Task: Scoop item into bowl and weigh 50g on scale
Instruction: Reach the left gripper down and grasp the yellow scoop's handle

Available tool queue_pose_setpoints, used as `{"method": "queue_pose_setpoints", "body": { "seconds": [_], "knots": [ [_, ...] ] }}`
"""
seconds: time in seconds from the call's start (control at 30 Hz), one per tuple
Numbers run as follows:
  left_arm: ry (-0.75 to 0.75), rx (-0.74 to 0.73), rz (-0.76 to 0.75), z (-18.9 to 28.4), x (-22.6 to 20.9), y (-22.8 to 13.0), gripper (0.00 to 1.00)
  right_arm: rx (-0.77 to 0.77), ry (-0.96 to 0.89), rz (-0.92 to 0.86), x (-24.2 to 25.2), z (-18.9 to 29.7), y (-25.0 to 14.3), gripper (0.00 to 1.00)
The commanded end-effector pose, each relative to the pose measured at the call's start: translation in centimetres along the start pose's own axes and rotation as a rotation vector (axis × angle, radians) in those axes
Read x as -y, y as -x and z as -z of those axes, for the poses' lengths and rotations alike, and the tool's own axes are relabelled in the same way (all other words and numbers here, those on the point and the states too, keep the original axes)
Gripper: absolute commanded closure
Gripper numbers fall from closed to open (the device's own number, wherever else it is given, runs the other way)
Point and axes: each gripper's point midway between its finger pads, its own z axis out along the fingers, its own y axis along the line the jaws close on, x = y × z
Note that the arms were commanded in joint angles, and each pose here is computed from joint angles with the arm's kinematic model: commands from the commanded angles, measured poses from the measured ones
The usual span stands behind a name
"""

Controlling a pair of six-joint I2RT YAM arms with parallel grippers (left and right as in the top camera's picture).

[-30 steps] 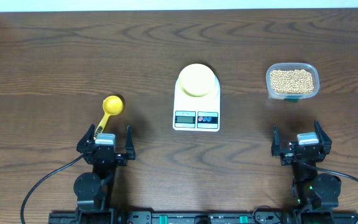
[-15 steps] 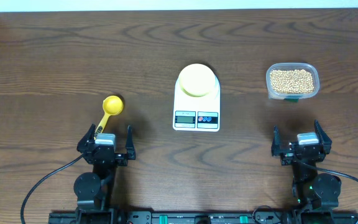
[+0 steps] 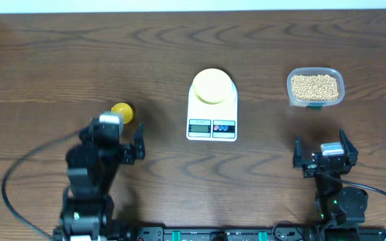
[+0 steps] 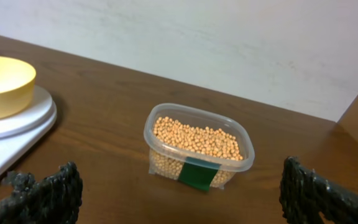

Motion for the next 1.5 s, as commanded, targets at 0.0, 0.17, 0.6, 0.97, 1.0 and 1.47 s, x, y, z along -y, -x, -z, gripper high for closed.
{"method": "queue_pose_setpoints", "body": {
  "seconds": [0.0,0.17,0.6,0.97,1.0,1.47],
  "knots": [
    [-0.046,-0.095,0.062,-0.6,0.5,2.4,0.03,-0.002,-0.009,0.009,0.2,0.0,-0.1,0.01],
    [-0.064,-0.343,0.114,-2.1,0.3,4.5,0.02,-0.002,-0.009,0.009,0.2,0.0,-0.1,0.01],
    [-0.083,-0.447,0.029,-7.1,-2.1,3.9,0.02,-0.002,-0.009,0.009,0.2,0.0,-0.1,0.01],
    [-0.025,-0.658,0.116,-11.8,-8.7,-3.8,0.18,-0.002,-0.009,0.009,0.2,0.0,-0.1,0.01],
    [-0.032,-0.679,0.115,-12.8,-8.8,-4.9,0.25,-0.002,-0.009,0.009,0.2,0.0,-0.1,0.01],
    [-0.044,-0.717,0.106,-15.9,-11.0,-8.6,0.38,-0.002,-0.009,0.009,0.2,0.0,-0.1,0.01]
  ]
}}
